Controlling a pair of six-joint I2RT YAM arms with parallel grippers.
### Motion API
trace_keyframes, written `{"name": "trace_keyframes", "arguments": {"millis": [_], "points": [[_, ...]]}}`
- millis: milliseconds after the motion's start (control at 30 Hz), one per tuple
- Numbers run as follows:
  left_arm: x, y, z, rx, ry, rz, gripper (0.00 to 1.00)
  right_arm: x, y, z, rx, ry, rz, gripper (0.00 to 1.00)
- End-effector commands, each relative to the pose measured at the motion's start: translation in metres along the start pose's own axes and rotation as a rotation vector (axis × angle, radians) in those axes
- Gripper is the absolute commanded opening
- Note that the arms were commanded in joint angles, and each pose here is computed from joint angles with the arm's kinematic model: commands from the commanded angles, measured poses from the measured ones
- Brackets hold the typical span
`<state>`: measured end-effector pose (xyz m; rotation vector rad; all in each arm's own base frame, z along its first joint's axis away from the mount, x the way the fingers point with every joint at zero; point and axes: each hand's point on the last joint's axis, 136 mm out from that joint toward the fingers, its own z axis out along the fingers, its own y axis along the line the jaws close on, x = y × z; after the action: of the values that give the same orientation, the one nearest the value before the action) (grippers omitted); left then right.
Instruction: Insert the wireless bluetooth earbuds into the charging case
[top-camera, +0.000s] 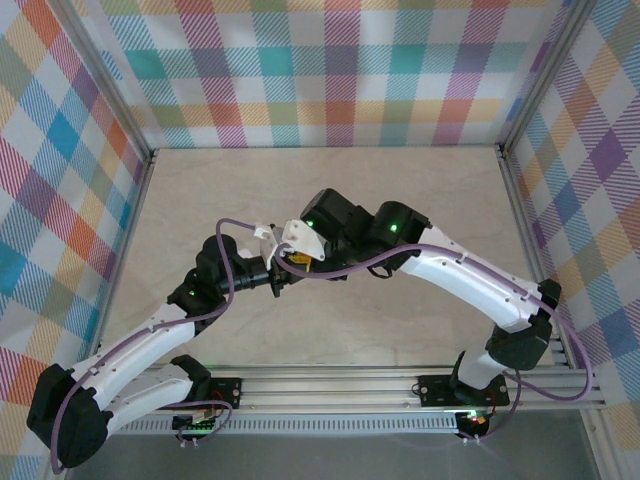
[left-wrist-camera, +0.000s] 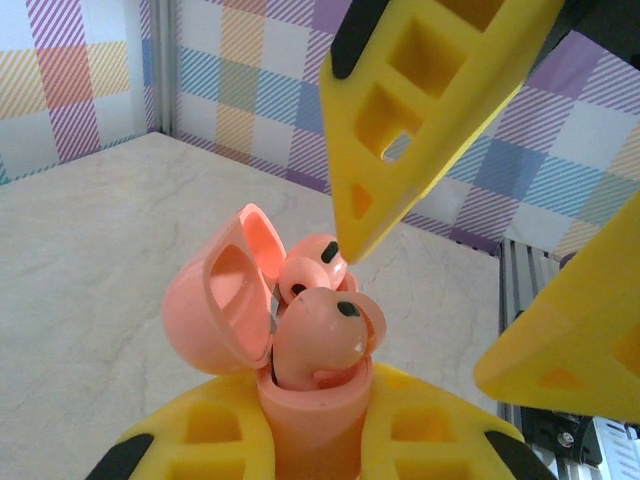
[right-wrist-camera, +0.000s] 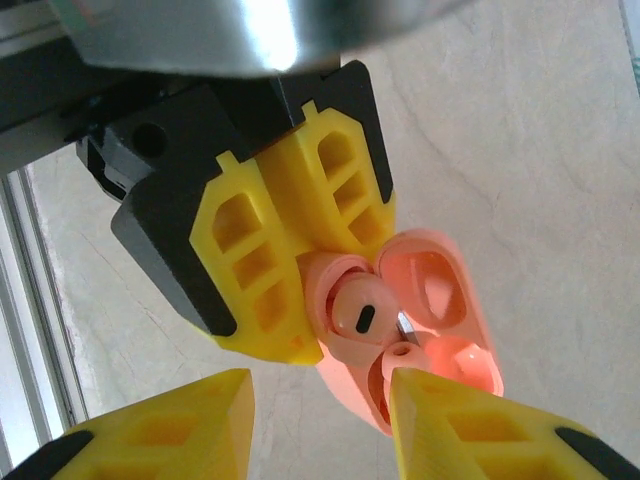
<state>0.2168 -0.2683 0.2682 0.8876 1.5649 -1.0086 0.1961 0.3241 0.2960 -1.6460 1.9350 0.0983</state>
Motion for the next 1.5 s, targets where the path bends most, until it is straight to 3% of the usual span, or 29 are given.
{"name": "trace_keyframes", "arguments": {"millis": [0, 167, 367, 633, 1000, 1467], "points": [[-0.019, -0.003, -0.001, 0.002, -0.058, 0.021, 0.0, -0.005, -0.011, -0.028, 0.036, -0.067, 0.056, 0.41], [-0.019, -0.002, -0.001, -0.002, -0.054, 0.001, 0.0, -0.005, -0.036, -0.048, 0.046, -0.161, 0.253, 0.33], [-0.02, -0.001, 0.002, 0.002, -0.048, -0.02, 0.0, -0.013, -0.039, -0.052, -0.077, -0.256, 0.475, 0.3], [-0.022, -0.002, 0.004, 0.019, -0.052, -0.031, 0.0, -0.025, -0.019, -0.033, -0.206, -0.306, 0.509, 0.29], [-0.022, -0.002, 0.003, 0.02, -0.054, -0.039, 0.0, -0.027, -0.006, -0.018, -0.29, -0.272, 0.51, 0.09], [-0.026, -0.005, -0.002, 0.016, -0.071, -0.031, 0.0, -0.017, -0.003, 0.002, -0.326, -0.205, 0.525, 0.06]]}}
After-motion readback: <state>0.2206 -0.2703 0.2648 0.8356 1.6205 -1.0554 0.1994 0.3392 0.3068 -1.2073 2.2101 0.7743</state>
